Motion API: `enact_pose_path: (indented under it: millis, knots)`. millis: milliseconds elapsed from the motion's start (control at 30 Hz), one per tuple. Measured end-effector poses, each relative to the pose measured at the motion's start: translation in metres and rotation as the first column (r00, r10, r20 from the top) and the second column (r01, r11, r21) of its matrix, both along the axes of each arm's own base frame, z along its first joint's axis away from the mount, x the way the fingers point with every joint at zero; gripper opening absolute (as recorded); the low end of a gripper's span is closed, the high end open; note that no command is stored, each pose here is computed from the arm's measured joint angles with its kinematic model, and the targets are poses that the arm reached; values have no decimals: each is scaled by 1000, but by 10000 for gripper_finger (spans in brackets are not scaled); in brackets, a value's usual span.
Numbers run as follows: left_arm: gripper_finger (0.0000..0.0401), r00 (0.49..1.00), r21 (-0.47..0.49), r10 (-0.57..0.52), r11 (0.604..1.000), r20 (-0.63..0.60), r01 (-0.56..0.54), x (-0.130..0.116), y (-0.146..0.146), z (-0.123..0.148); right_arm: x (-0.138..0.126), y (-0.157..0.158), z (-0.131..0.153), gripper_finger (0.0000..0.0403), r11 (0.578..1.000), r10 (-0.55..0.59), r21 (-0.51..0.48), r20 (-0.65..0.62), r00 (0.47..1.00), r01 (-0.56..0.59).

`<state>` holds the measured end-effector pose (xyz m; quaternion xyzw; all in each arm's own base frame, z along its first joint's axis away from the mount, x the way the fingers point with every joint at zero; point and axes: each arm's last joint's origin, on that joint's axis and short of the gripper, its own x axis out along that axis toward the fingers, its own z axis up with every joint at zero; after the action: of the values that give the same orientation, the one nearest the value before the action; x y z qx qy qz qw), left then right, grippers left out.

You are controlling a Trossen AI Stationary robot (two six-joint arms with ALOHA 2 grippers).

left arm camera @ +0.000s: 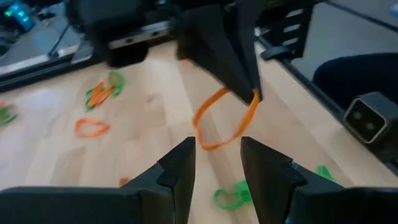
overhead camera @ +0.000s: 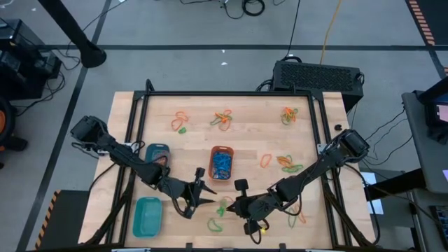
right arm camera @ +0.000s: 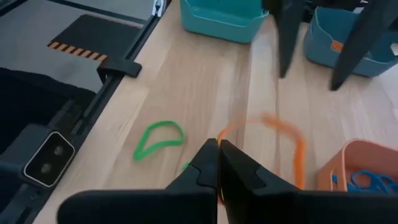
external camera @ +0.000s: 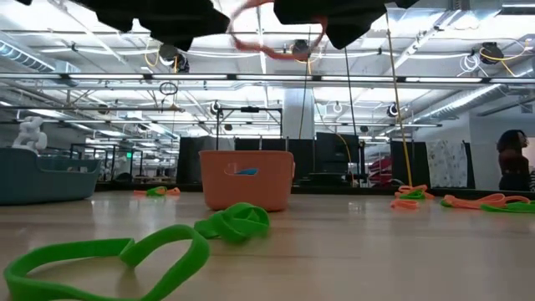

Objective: Sort rubber bands into baskets
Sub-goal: Put the orange rubber band into the blue bin

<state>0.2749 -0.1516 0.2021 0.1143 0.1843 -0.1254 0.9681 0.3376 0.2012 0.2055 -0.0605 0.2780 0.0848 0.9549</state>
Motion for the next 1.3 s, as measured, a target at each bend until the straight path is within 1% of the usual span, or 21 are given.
enact_pose_path:
  millis: [133,333,567,733,833,900,1300]
  knots:
    - [137,999,50,-49,998,22,48,6,-4,-10,0,0,0,0,1000,1,2,-2,1000,-1]
    - [137,993,132,-91,988,77,80,16,-8,-23,0,0,0,0,1000,-2,7,-2,1000,2]
    - [137,995,122,-57,991,79,47,24,0,-28,0,0,0,0,1000,-5,12,-2,1000,5]
    - [137,991,102,-114,989,70,106,23,-2,-28,1,-2,0,0,1000,-18,12,3,1000,18]
    - [137,987,90,-147,986,65,141,23,-3,-29,3,-5,1,0,998,-56,5,13,998,56]
    - [137,987,89,-149,986,65,143,23,-3,-29,3,-6,1,0,997,-73,3,18,997,73]
    - [137,987,92,-150,985,55,144,23,-3,-30,3,-6,0,0,996,-89,15,2,996,88]
